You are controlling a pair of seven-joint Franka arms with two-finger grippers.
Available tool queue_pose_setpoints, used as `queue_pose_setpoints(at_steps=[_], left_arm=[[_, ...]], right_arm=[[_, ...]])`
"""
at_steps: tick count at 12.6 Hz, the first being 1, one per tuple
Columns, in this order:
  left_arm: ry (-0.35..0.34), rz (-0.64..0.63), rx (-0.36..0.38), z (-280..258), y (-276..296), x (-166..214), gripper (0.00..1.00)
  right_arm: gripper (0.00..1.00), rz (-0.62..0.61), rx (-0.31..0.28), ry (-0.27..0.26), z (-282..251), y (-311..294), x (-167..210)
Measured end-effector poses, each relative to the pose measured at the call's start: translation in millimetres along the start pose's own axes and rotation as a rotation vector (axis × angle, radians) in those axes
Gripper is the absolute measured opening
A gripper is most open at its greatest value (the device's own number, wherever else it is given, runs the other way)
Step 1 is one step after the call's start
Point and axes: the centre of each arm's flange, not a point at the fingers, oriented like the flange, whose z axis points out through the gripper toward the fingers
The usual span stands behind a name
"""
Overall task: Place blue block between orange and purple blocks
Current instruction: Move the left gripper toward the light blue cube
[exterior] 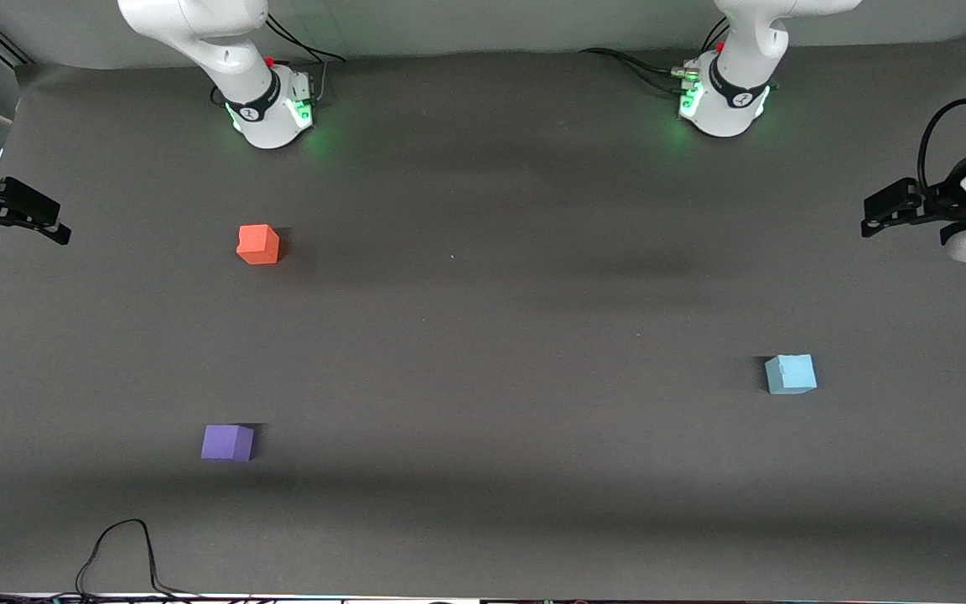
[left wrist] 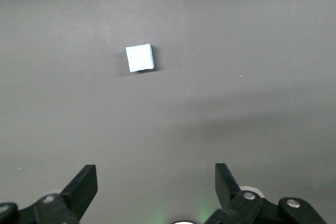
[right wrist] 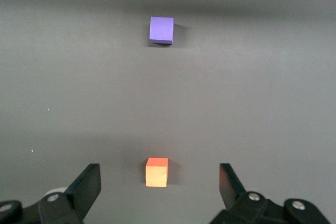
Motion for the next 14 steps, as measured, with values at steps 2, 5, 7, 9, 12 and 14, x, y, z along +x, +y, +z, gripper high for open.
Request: queue_pose_setpoints(at_steps=[2,5,7,9,12,14], left_arm=[[-0.001,-0.002,0.0,0,-1,0,1.0],[-0.005,-0.006,0.0,1,-4,-1,1.0],[-0.008,-0.011,0.0,4,-9,1,1.0],[-0.011,-0.013,0.001,17,-14,11,1.0],[-0.003,-0.02,0.006,69,-29,40,1.0],[0.013,-0.023,0.01,116,-42,58,1.0]], right_arm=[[1.0,0.0,0.0,0.0,0,0,0],[1.0,0.0,0.0,0.0,0,-1,0],[1.0,0.002,0.0,0.0,0,-1,0],[1.0,0.004,0.0,0.0,0,-1,0],[1.0,0.007,0.0,-0.002,1,-1,0],[1.0,0.007,0.0,-0.002,1,-1,0]])
